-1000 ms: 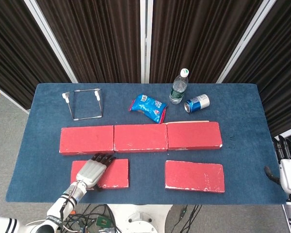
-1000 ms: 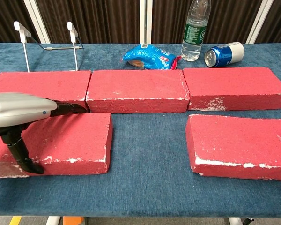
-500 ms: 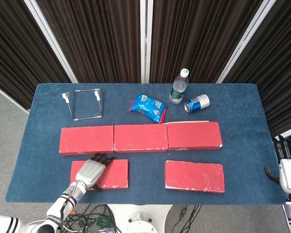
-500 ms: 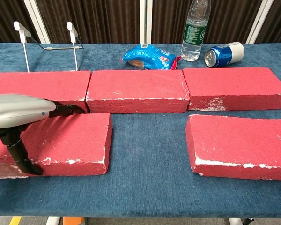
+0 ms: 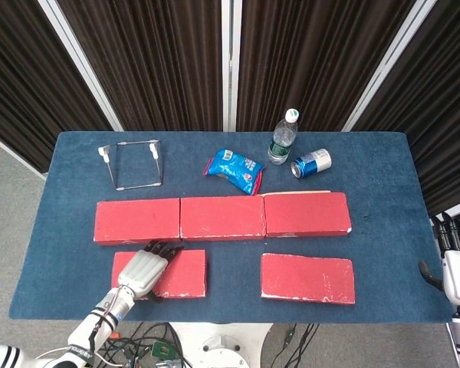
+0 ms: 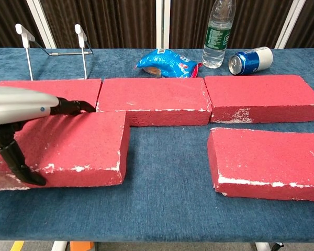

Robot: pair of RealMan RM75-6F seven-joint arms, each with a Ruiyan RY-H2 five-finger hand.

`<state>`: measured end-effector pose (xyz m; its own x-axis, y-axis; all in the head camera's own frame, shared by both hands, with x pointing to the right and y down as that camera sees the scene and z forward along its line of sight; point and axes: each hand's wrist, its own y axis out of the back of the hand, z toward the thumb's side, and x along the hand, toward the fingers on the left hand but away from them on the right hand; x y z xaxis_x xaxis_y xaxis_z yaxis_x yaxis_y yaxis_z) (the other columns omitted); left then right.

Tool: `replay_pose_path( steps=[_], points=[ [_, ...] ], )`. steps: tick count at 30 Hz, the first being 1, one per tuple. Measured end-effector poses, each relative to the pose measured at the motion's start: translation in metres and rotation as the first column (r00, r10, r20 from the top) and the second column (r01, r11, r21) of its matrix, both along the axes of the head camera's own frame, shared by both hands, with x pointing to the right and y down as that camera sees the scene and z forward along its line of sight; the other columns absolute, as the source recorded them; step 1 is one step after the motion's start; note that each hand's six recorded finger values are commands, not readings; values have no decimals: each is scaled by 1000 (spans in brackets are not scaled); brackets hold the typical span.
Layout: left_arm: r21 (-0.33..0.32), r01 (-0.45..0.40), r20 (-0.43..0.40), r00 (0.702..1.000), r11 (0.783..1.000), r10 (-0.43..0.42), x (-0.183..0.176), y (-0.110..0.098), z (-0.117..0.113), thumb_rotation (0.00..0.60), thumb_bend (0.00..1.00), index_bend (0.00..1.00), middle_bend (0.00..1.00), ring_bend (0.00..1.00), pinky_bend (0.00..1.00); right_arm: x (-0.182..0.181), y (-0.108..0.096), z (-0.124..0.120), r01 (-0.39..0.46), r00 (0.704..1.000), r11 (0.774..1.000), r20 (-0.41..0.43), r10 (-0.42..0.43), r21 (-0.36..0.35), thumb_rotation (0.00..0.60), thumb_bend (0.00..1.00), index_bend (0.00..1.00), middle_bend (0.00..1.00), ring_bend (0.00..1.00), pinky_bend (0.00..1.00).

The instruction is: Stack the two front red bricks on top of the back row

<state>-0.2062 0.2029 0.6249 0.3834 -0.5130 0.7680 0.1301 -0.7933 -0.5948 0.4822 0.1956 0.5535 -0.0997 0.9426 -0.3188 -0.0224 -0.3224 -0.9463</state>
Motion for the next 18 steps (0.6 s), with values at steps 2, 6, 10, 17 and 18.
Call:
replay_pose_path(
  steps=[2,6,10,17,18],
  points=[
    [10,5,-9,1000,1000,-5,0,-2,-7,600,38,2,217,0,0,0,0,0,1,1000,1000,0,-1,0,600,211,0,0,0,0],
    [57,15,-19,1000,998,-13,-3,-13,-22,600,38,3,217,0,0,-1,-1,-1,3,1000,1000,-1,-3,1,600,211,0,0,0,0],
    [108,21,-25,1000,994,-19,-4,-30,-32,600,39,4,217,0,0,-3,-2,-3,9,1000,1000,-1,-9,8,600,211,0,0,0,0],
    [169,-15,-27,999,986,20,4,-71,-40,600,39,7,218,0,0,-9,-6,-9,24,1000,999,-2,-23,26,600,211,0,0,0,0],
    [170,-24,-24,999,985,28,5,-78,-39,600,39,7,222,0,0,-10,-6,-10,25,1000,999,-3,-25,27,600,211,0,0,0,0]
  ],
)
